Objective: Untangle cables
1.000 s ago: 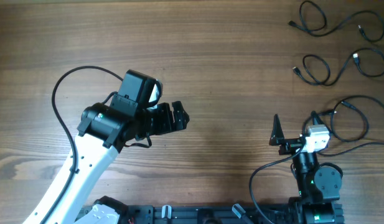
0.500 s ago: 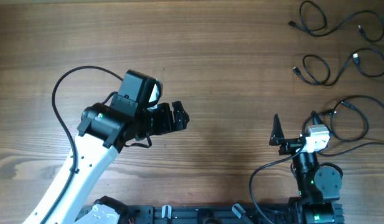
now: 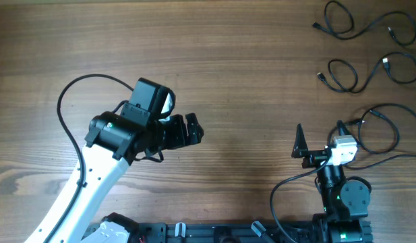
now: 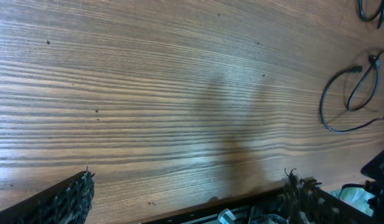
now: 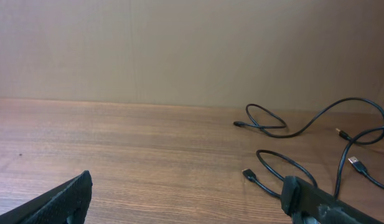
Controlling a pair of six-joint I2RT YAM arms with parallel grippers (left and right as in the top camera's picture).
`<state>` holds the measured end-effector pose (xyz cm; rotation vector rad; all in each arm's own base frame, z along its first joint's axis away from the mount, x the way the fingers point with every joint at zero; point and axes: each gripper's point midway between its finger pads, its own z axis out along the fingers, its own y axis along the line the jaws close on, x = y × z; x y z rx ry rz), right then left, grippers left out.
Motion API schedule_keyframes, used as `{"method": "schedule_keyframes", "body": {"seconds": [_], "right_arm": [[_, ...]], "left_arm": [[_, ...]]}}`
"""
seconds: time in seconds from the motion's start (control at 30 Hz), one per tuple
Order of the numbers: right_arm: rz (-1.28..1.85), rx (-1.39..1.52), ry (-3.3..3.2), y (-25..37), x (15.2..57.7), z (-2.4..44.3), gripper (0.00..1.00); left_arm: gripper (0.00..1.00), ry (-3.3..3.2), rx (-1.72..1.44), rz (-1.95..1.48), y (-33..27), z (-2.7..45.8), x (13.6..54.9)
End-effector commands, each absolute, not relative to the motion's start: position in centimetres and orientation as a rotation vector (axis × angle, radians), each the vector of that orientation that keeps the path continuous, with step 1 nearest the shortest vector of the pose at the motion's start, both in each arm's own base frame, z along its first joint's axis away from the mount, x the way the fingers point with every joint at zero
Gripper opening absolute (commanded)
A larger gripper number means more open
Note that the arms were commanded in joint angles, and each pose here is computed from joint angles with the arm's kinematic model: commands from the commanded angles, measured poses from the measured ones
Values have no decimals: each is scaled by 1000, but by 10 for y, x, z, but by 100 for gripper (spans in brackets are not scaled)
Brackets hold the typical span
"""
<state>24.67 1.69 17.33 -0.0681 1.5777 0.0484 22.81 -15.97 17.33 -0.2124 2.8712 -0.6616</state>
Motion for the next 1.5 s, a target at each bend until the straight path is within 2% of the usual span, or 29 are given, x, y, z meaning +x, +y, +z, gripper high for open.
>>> {"method": "schedule_keyframes", "body": {"seconds": [0.0, 0.1, 0.23, 0.57, 0.83, 1.27, 1.47], "right_arm": [[59, -57, 1566, 17, 246, 176, 100], [59, -58, 1566, 17, 246, 176, 100], [59, -57, 1566, 17, 246, 176, 100], [59, -57, 1566, 17, 246, 176, 100], [59, -57, 1566, 17, 246, 176, 100], [59, -58, 1566, 17, 246, 176, 100], [59, -57, 1566, 17, 246, 176, 100]], "left_arm": [[100, 2841, -182, -651, -155, 163, 223], [100, 2778, -139, -679, -155, 161, 222], [100, 2725, 66, -682, -156, 156, 216], [100, 2560, 152, -655, -136, 132, 223], [100, 2342, 192, -586, -113, 152, 237], [100, 2180, 225, -589, -108, 183, 219], [100, 2176, 213, -575, -103, 165, 213]]}}
